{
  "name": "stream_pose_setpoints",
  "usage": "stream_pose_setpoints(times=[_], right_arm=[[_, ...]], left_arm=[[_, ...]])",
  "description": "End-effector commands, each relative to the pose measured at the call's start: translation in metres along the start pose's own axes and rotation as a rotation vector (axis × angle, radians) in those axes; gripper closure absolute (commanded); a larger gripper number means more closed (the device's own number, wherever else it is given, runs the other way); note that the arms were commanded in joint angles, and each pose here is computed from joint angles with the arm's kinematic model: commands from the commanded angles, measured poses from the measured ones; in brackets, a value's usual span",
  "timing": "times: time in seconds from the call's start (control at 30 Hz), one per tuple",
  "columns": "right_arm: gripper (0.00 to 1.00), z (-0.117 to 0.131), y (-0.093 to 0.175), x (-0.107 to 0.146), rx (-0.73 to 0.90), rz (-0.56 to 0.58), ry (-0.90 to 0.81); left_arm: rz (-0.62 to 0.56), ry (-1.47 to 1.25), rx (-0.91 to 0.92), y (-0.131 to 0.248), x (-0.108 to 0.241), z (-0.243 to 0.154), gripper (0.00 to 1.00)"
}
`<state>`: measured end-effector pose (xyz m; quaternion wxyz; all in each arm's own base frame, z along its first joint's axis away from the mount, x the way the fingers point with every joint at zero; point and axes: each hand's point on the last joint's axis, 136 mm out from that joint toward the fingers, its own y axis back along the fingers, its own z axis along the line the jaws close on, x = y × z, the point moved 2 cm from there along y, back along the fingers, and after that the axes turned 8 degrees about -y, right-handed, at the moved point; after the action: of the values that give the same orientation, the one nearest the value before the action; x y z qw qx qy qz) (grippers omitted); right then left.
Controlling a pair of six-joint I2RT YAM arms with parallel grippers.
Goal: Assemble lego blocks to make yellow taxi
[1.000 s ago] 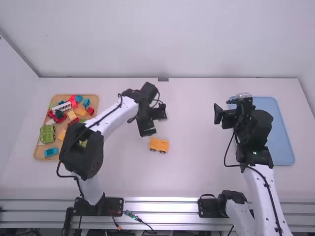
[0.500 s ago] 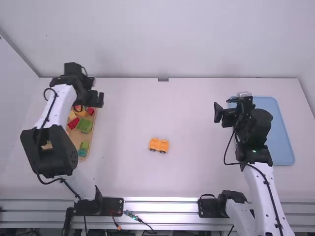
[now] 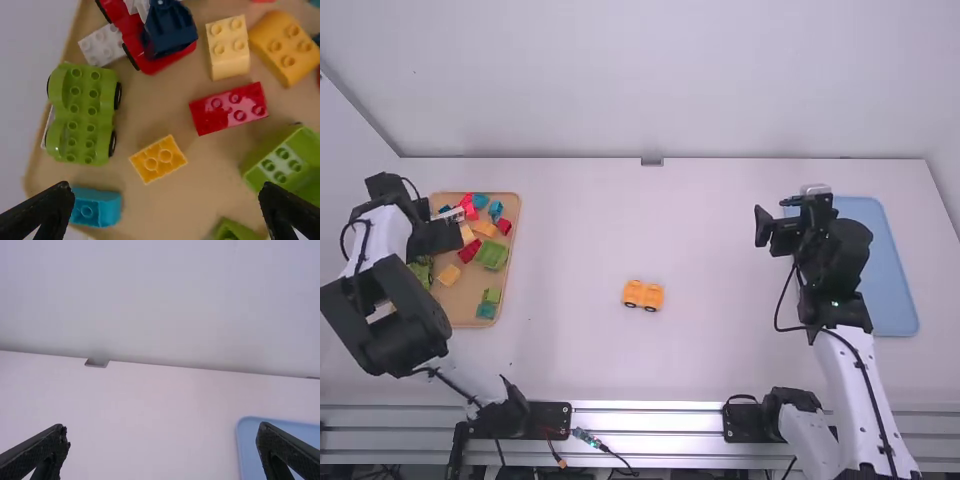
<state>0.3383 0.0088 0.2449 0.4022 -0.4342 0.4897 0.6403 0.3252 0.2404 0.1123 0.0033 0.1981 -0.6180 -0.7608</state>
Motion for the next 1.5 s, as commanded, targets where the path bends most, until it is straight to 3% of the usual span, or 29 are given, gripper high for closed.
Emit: stream_pose_setpoints(times=[0.0,0.13,0.47,0.63,0.97,1.47], right_arm=[[0.01,0.001,0.001,-0.013,-0.005,-0.028,0.002],[0.01,0.006,0.000,-0.013,-0.020,-0.028,0.009],[0.01,0.028,-0.003,-0.011,-0.082,-0.025,0.083],[0.01,0.034,-0.003,-0.007,-0.096,-0.010,0.091],[0.01,0.022,-0.002,-0.010,-0.064,-0.016,0.075],[0.01,0.017,-0.001,-0.008,-0.050,-0.011,0.062]], left_arm=[[-0.045,-0.191,0.068,-0.001,0.004,0.000,0.00],[-0.086,-0.338,0.091,-0.011,0.011,0.011,0.01],[-0.129,-0.719,0.226,-0.007,0.023,-0.009,0.01],[-0.079,-0.731,0.202,-0.021,0.027,-0.003,0.01],[0.057,-0.715,0.249,-0.048,0.037,0.004,0.01],[-0.018,-0.806,0.315,-0.064,0.038,0.002,0.00]])
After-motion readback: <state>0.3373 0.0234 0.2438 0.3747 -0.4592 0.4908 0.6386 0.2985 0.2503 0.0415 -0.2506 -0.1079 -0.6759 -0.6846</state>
